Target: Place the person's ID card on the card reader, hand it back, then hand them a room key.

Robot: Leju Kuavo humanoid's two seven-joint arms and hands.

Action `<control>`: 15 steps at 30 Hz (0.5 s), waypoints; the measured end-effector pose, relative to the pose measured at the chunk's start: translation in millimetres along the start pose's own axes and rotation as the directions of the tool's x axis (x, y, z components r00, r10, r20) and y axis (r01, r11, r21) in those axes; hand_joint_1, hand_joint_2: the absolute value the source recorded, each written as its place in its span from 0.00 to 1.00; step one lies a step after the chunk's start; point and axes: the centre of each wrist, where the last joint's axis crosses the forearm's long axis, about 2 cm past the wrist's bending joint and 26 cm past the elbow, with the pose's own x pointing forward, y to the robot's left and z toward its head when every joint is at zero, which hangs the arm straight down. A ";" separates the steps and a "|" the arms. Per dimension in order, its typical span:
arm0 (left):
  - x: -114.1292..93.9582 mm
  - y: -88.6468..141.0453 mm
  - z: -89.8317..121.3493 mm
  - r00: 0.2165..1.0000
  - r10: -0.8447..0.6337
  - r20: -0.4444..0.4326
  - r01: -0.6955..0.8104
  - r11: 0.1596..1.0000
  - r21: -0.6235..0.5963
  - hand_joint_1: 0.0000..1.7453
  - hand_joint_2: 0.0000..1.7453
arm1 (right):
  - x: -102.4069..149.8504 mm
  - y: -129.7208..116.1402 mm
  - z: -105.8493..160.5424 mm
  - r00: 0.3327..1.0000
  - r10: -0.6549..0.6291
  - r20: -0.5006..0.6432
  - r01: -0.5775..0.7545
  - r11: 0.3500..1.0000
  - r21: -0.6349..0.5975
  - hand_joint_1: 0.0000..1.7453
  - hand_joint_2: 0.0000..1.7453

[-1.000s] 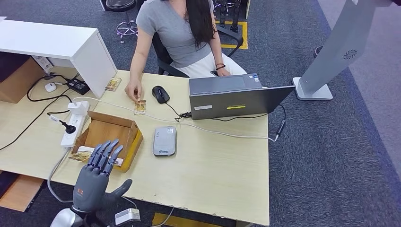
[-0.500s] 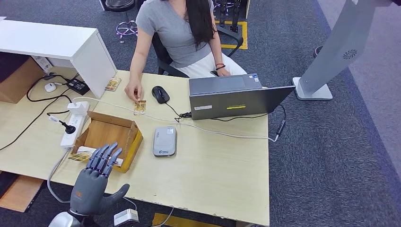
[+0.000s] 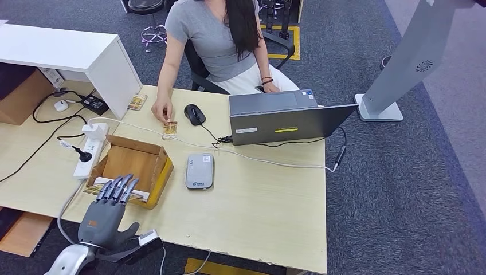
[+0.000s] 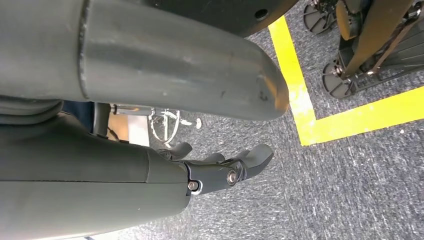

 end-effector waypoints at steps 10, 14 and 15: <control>-22.3 -5.5 -21.8 0.996 -0.007 -0.094 0.010 1.000 0.025 0.00 1.00 | 1.3 0.4 0.1 0.999 0.036 0.000 -0.036 0.999 0.010 0.00 0.00; -26.8 -8.2 -23.6 0.994 0.000 -0.112 0.003 1.000 0.024 0.00 1.00 | 1.5 0.4 0.1 0.999 0.041 -0.001 -0.041 0.999 0.010 0.00 0.00; -27.6 -8.8 -23.6 0.993 0.000 -0.117 0.002 1.000 0.022 0.00 1.00 | 1.6 0.4 0.1 0.999 0.041 -0.001 -0.041 0.999 0.010 0.00 0.00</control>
